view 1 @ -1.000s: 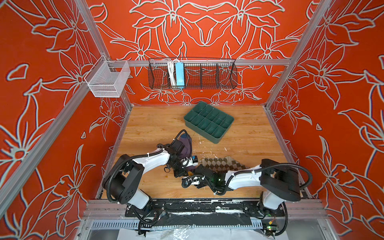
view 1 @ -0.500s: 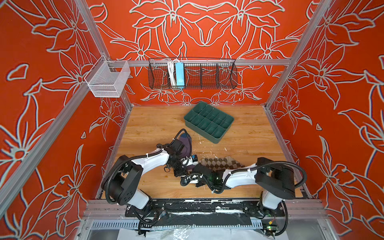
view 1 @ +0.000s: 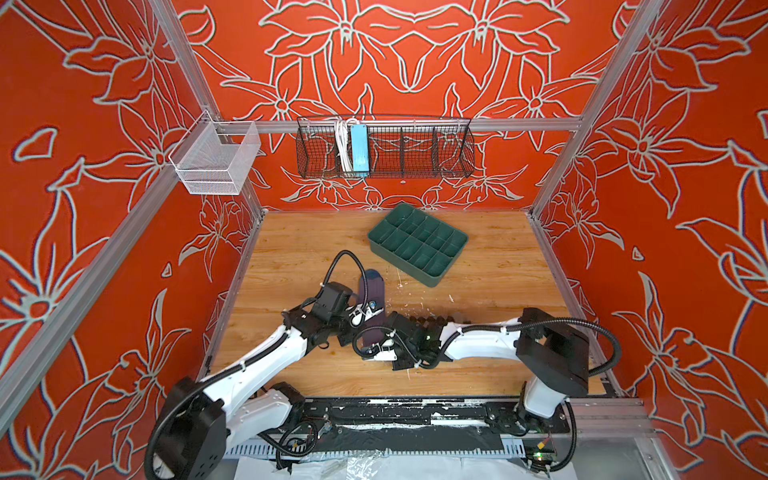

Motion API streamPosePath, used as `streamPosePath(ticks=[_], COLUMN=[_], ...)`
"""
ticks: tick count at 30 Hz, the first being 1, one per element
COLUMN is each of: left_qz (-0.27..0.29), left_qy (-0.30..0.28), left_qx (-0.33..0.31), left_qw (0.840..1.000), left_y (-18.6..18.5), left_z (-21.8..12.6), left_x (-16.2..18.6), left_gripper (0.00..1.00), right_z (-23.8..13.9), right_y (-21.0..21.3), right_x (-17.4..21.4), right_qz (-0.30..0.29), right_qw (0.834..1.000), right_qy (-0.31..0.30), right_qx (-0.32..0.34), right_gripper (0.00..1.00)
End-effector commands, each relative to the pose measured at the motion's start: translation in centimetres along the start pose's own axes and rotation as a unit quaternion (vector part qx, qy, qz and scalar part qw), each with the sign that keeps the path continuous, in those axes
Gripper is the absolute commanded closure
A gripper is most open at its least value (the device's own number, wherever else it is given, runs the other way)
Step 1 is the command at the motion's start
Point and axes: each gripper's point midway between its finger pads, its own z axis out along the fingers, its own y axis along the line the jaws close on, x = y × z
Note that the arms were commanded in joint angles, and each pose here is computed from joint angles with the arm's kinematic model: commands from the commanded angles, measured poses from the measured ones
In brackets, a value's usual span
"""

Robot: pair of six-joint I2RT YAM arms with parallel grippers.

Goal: Roll the socks

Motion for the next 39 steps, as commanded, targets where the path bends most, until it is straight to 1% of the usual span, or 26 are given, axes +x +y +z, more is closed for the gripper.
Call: streamPosePath(ticks=[1, 2, 4, 6, 8, 9, 11, 13, 16, 18, 20, 22, 25, 29, 32, 38, 39], left_qz=[-0.021, -0.029, -0.043, -0.043, -0.033, -0.017, 0.032, 0.08, 0.14, 0.187, 0.238, 0.265, 0.31, 0.372, 0.379, 0.346, 0.337], left_qy=[-0.034, -0.046, -0.076, -0.101, -0.128, -0.136, -0.145, -0.146, -0.144, -0.133, -0.118, -0.106, -0.079, -0.061, -0.051, -0.044, -0.044], left_qx=[-0.181, -0.223, -0.282, -0.311, -0.314, -0.297, -0.242, -0.19, -0.131, -0.087, -0.045, -0.018, 0.008, 0.032, 0.056, 0.049, 0.047], left_qw=[0.983, 0.973, 0.955, 0.944, 0.94, 0.945, 0.959, 0.968, 0.971, 0.969, 0.963, 0.958, 0.947, 0.926, 0.922, 0.936, 0.939], left_y=[5.7, 6.8, 8.1, 8.4, 7.9, 7.1, 4.6, 2.4, -0.1, -1.9, -3.5, -4.6, -6.1, -8.3, -9.7, -9.8, -9.8], left_z=[-3.2, -4.4, -6.9, -9.1, -11.3, -11.7, -12.3, -12.7, -12.7, -11.9, -10.7, -9.6, -7.6, -4.8, -2.9, -0.1, 0.3], left_x=[-0.4, -0.4, -0.4, -0.6, -1.1, -1.3, -1.6, -1.6, -1.4, -0.8, 0.2, 1.0, 1.9, 2.4, 2.7, 2.4, 2.4], left_gripper=[0.7, 0.68, 0.68, 0.67, 0.65, 0.65, 0.63, 0.63, 0.62, 0.62, 0.62, 0.62, 0.62, 0.62, 0.62, 0.62, 0.61], right_z=[0.4, 0.3, 0.2, 0.3, 0.5, 0.7, 1.0, 1.3, 1.7, 1.9, 2.1, 2.4, 2.9, 3.8, 4.0, 4.1, 4.1], right_y=[3.0, 3.0, 3.0, 3.0, 2.7, 2.5, 2.3, 1.8, 1.2, 1.1, 1.0, 0.9, 0.6, -0.4, -0.9, -1.1, -1.1], right_x=[2.3, 2.2, 2.1, 2.0, 2.2, 2.3, 2.5, 2.7, 2.6, 2.6, 2.5, 2.6, 2.6, 2.6, 2.6, 2.7, 2.8], right_qz=[0.039, 0.043, 0.054, 0.07, 0.092, 0.1, 0.119, 0.138, 0.17, 0.188, 0.2, 0.211, 0.227, 0.239, 0.241, 0.243, 0.243], right_qw=[0.993, 0.992, 0.989, 0.985, 0.98, 0.978, 0.972, 0.968, 0.958, 0.949, 0.941, 0.932, 0.922, 0.919, 0.918, 0.917, 0.917], right_qy=[0.047, 0.049, 0.051, 0.055, 0.067, 0.072, 0.082, 0.09, 0.091, 0.096, 0.104, 0.112, 0.115, 0.113, 0.109, 0.102, 0.101], right_qx=[-0.096, -0.108, -0.128, -0.149, -0.165, -0.17, -0.185, -0.189, -0.212, -0.233, -0.253, -0.273, -0.293, -0.294, -0.294, -0.3, -0.301], right_gripper=[1.0, 1.0, 1.0, 1.0, 1.0, 1.0, 1.0, 1.0, 1.0, 1.0, 1.0, 1.0, 1.0, 1.0, 1.0, 1.0, 0.98])
